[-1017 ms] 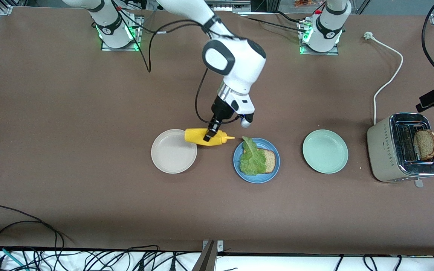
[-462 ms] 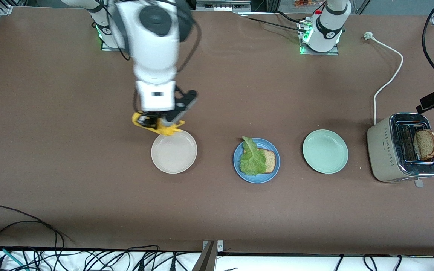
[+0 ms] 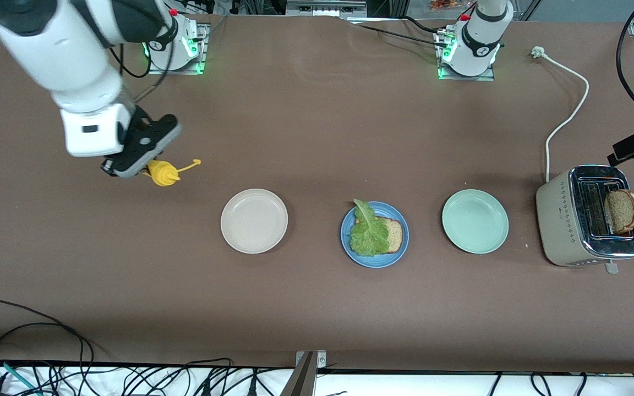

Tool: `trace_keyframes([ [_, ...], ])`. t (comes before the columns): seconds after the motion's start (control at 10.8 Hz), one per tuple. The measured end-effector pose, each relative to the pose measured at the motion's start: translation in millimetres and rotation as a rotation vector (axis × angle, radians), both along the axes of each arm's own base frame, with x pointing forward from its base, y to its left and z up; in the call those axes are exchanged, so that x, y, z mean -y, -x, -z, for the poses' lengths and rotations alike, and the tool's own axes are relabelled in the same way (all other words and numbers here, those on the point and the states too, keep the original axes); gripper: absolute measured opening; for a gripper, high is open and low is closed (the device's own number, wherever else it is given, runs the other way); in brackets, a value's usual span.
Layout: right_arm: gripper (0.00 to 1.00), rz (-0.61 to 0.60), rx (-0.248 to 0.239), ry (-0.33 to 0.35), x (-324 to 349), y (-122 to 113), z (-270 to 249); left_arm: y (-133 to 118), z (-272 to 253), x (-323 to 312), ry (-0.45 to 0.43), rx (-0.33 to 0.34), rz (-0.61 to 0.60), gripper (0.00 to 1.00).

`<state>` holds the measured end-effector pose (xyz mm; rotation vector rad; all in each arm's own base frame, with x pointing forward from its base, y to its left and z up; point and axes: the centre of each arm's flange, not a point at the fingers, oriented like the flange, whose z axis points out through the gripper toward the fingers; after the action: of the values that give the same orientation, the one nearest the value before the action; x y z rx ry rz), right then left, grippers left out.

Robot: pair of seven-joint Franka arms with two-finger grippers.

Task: Make sandwich in blue plate with both arms
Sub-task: 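Carry the mustard bottle back upright to its spot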

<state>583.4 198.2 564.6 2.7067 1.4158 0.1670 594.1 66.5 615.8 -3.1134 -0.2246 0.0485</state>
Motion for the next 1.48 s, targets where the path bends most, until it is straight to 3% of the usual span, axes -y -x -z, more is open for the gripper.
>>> trace_keyframes([
  [0.55, 0.05, -0.073, -0.062, -0.203, 133.6, -25.1, 23.1, 0.0, 0.2, 0.3, 0.000, -0.001, 0.000, 1.00],
  [0.74, 0.05, -0.135, -0.072, -0.327, 172.7, -24.7, 47.1, 0.1, 0.4, -0.2, 0.000, -0.002, -0.001, 1.00],
  [1.02, 0.05, -0.267, -0.044, -0.526, 219.6, -19.8, 103.6, 0.3, 0.8, -3.9, 0.001, -0.003, -0.007, 1.00],
  [1.2, 0.05, -0.375, 0.001, -0.657, 238.2, -16.6, 152.4, -0.4, 2.9, -5.3, 0.003, -0.006, -0.009, 1.00],
  [1.48, 0.05, -0.488, 0.052, -0.798, 255.3, -13.7, 229.7, -2.5, -0.4, 31.4, 0.012, 0.000, 0.055, 1.00],
])
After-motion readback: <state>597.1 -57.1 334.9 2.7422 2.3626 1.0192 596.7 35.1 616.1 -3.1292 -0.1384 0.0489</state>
